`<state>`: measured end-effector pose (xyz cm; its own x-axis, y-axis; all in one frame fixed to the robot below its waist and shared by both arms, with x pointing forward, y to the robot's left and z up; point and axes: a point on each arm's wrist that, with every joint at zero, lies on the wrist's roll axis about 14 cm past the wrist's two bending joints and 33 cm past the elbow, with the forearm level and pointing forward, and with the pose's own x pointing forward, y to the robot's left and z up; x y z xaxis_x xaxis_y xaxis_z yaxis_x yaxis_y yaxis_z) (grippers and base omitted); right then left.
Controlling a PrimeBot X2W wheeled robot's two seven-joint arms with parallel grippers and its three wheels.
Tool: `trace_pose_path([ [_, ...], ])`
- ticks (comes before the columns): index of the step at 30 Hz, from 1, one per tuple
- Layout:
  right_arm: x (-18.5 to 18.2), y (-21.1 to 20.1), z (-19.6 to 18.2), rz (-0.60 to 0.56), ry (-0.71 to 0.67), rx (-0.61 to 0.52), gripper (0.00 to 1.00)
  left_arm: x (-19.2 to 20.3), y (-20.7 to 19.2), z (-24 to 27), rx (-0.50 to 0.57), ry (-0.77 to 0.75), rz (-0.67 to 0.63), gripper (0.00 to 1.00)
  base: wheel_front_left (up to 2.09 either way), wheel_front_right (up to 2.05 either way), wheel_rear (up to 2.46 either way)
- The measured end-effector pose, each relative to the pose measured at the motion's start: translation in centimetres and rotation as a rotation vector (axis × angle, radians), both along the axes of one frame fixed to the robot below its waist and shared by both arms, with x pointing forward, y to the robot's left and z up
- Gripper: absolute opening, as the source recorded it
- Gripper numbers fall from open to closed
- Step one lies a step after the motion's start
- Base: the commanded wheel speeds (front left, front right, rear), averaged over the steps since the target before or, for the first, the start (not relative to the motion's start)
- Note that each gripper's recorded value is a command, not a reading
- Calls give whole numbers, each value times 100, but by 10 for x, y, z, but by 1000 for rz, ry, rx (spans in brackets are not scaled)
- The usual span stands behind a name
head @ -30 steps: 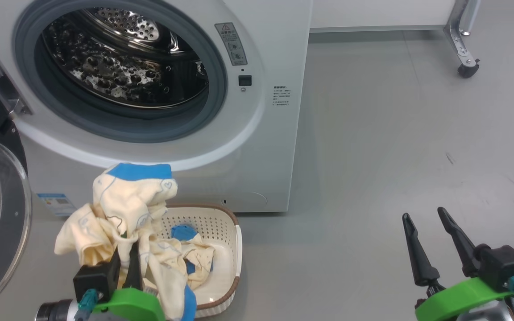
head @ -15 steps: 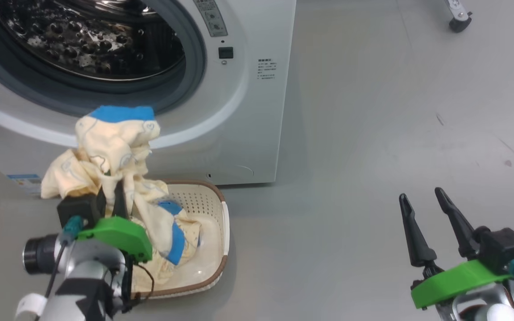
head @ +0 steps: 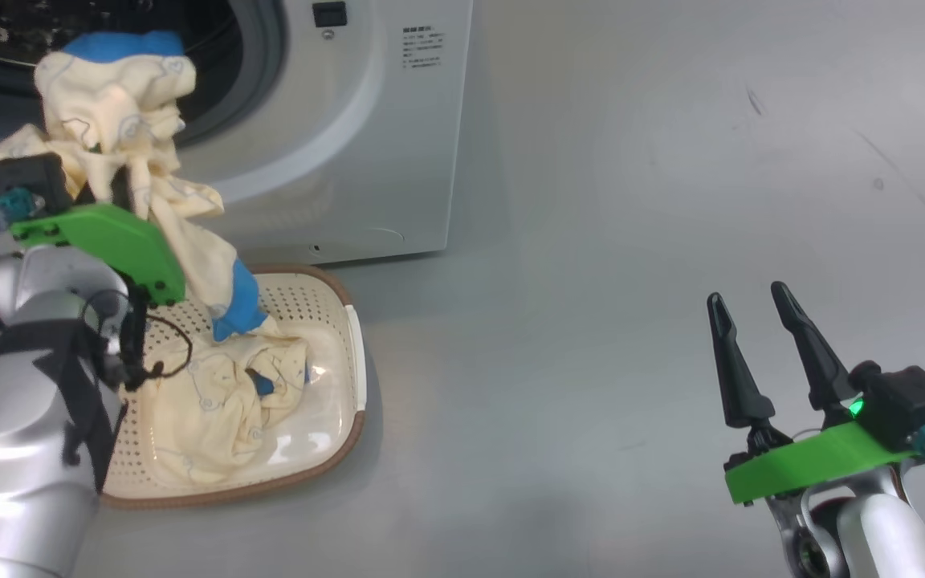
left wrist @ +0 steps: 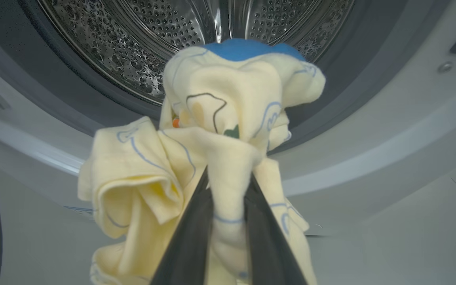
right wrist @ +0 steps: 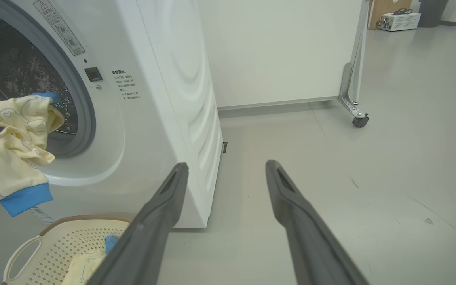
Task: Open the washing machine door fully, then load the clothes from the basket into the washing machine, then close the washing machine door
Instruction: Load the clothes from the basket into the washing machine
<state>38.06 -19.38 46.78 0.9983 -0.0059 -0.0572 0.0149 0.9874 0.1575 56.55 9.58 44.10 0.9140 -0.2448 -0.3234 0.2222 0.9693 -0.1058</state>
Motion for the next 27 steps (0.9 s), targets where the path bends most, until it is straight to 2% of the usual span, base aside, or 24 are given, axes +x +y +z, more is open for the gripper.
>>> trace_pose_path([
  [9, 12, -5, -22, -21, 38, 22, 100, 55, 1, -10, 54, 98, -42, 0, 0, 0, 0],
  [15, 25, -4, -32, -17, 54, 34, 100, 93, -3, -3, 63, 97, -56, 0, 0, 0, 0],
  [23, 35, -2, -48, -8, 90, 51, 100, 127, -5, -19, 88, 148, -69, 0, 0, 0, 0],
  [27, 38, -3, -55, -13, 107, 56, 100, 148, -5, -20, 84, 125, -59, 0, 0, 0, 0],
])
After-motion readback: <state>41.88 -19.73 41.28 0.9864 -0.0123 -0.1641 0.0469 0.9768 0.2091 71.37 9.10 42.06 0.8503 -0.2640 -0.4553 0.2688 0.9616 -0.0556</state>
